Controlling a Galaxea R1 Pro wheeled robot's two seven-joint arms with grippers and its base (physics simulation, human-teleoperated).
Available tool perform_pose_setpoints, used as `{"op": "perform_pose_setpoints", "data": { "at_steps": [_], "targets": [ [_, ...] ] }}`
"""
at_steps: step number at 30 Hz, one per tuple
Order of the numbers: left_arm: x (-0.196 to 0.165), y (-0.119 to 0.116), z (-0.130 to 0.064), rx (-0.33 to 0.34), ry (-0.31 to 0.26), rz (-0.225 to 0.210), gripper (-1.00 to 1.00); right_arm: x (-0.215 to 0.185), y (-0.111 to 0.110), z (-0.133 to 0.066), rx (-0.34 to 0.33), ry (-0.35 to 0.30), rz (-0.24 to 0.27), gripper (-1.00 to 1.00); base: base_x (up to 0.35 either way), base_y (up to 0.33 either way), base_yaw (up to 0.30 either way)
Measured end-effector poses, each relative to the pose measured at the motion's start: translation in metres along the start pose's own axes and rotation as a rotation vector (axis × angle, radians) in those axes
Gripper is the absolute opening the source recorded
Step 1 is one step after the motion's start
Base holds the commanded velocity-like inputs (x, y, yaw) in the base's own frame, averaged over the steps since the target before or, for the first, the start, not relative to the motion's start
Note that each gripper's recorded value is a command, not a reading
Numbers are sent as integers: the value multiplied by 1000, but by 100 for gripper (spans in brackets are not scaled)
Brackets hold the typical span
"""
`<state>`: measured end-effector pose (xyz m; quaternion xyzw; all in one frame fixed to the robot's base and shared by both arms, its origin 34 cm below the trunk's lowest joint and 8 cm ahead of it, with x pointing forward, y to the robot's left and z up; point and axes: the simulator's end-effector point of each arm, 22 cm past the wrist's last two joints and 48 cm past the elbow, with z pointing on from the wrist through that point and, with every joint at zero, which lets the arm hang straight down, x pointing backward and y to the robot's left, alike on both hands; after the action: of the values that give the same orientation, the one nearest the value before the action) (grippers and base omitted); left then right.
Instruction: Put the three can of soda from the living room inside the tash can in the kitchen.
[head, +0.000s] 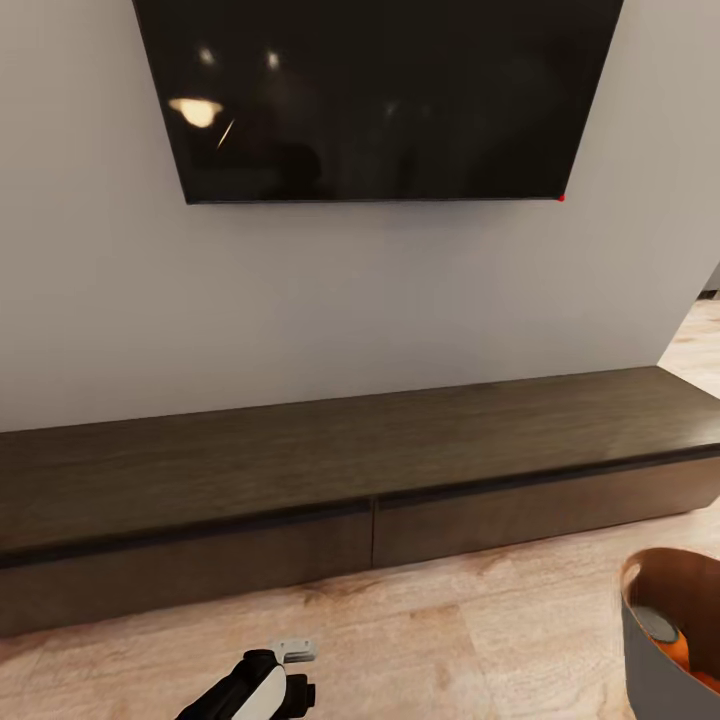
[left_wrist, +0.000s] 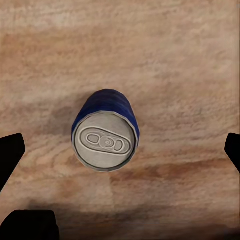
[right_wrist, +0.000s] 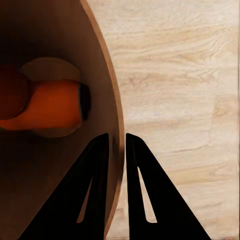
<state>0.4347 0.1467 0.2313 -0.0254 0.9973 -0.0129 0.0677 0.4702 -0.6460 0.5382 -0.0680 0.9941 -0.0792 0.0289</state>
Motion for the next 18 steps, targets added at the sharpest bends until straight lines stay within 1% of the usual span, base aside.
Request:
{"op": "perform_pose_setpoints", "data": {
  "at_steps": [1,3,6,9,13,15,18],
  "targets": [
    [0,0,0,0,0,0,100,5,-2,0,5,16,-16,-100,0,0,0],
    [0,0,0,0,0,0,100,6,-2,-2,4,21,-32,-100,0,0,0],
    [0,0,0,1,0,0,100,4,6,-3,-26,15,-18,-100,0,0,0],
    [0,0,0,1,0,0,100,-4,4,-9,-12,-2,-43,-100,0,0,0],
    [1,0,0,2,1,0,100,-21,4,-21,-14,-43,-40,-100,0,0,0],
    [0,0,0,2,1,0,100,-25,3,-24,-12,-53,-40,-100,0,0,0],
    [0,0,0,2,0,0,100,-33,4,-30,-3,-72,-58,-100,0,0,0]
  ]
}}
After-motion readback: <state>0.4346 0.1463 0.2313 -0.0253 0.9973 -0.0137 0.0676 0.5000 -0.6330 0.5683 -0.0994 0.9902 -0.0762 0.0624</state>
